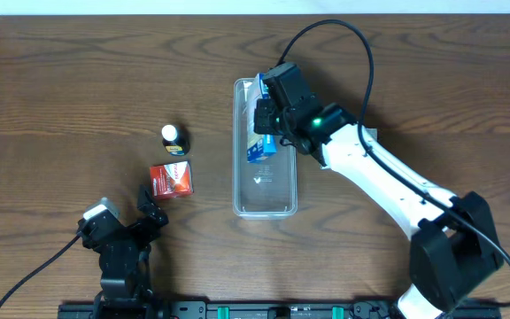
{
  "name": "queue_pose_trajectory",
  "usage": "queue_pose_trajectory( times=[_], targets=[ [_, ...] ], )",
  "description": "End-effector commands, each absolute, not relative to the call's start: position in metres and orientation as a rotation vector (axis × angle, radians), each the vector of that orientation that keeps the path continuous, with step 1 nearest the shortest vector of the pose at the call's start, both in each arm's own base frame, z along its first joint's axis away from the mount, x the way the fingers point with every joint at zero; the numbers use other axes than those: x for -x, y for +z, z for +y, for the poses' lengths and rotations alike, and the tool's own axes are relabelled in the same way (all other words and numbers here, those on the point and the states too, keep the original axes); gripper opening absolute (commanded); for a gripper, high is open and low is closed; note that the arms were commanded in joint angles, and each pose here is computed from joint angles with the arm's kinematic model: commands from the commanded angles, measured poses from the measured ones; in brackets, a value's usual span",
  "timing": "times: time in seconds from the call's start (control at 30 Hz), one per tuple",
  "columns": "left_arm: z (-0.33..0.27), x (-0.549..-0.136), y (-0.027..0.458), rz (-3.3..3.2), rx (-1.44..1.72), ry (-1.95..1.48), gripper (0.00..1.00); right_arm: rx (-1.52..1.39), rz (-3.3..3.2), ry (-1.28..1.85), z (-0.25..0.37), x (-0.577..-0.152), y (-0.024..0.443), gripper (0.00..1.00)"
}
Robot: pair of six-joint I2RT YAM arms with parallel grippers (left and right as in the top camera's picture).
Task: Pack container
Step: 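Carry the blue box left and lower it into the container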
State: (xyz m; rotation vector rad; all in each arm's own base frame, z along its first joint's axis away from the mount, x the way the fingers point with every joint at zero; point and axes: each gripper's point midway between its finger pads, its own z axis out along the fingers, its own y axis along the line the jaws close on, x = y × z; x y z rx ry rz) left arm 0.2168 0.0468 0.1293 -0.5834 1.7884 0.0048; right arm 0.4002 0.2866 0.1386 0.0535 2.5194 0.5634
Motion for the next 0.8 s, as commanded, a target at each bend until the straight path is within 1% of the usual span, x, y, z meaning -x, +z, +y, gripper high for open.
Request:
queue_pose_trajectory(
  times=[0.0,0.23,0.3,0.33,0.37,0.4,0.47,0.57,0.67,0.7,0.77],
  targets=[
    [0.049,-0.216,0.12,1.802,0.599,0.014,0.98,-0.135,2.558,0.632,0.296,-0.397,0.127,0.06],
    [0.049,-0.216,0.12,1.802,0.599,0.014,0.98,-0.179,2.552,0.647,0.298,-0.403,0.122,0.07],
    [0.049,-0.216,0.12,1.802,0.599,0.014,0.98,-0.186,2.534,0.639,0.297,-0.407,0.123,0.11],
    [0.049,-0.216,0.12,1.802,0.599,0.014,0.98,-0.186,2.525,0.637,0.297,-0.409,0.124,0.18],
    [0.049,-0.216,0.12,1.802,0.599,0.014,0.98,-0.187,2.519,0.638,0.297,-0.41,0.125,0.31],
    [0.049,-0.216,0.12,1.802,0.599,0.014,0.98,-0.188,2.516,0.64,0.297,-0.411,0.126,0.42],
    [0.049,-0.216,0.12,1.802,0.599,0.014,0.98,-0.171,2.508,0.635,0.295,-0.413,0.127,0.46],
    [0.049,-0.216,0.12,1.802,0.599,0.014,0.98,-0.176,2.499,0.63,0.288,-0.418,0.13,0.48],
    [0.049,-0.216,0.12,1.802,0.599,0.014,0.98,-0.184,2.487,0.632,0.28,-0.423,0.135,0.46],
    [0.049,-0.216,0.12,1.802,0.599,0.014,0.98,-0.183,2.484,0.637,0.278,-0.425,0.136,0.43],
    [0.049,-0.216,0.12,1.802,0.599,0.014,0.98,-0.166,2.48,0.654,0.275,-0.426,0.139,0.33]
  ],
)
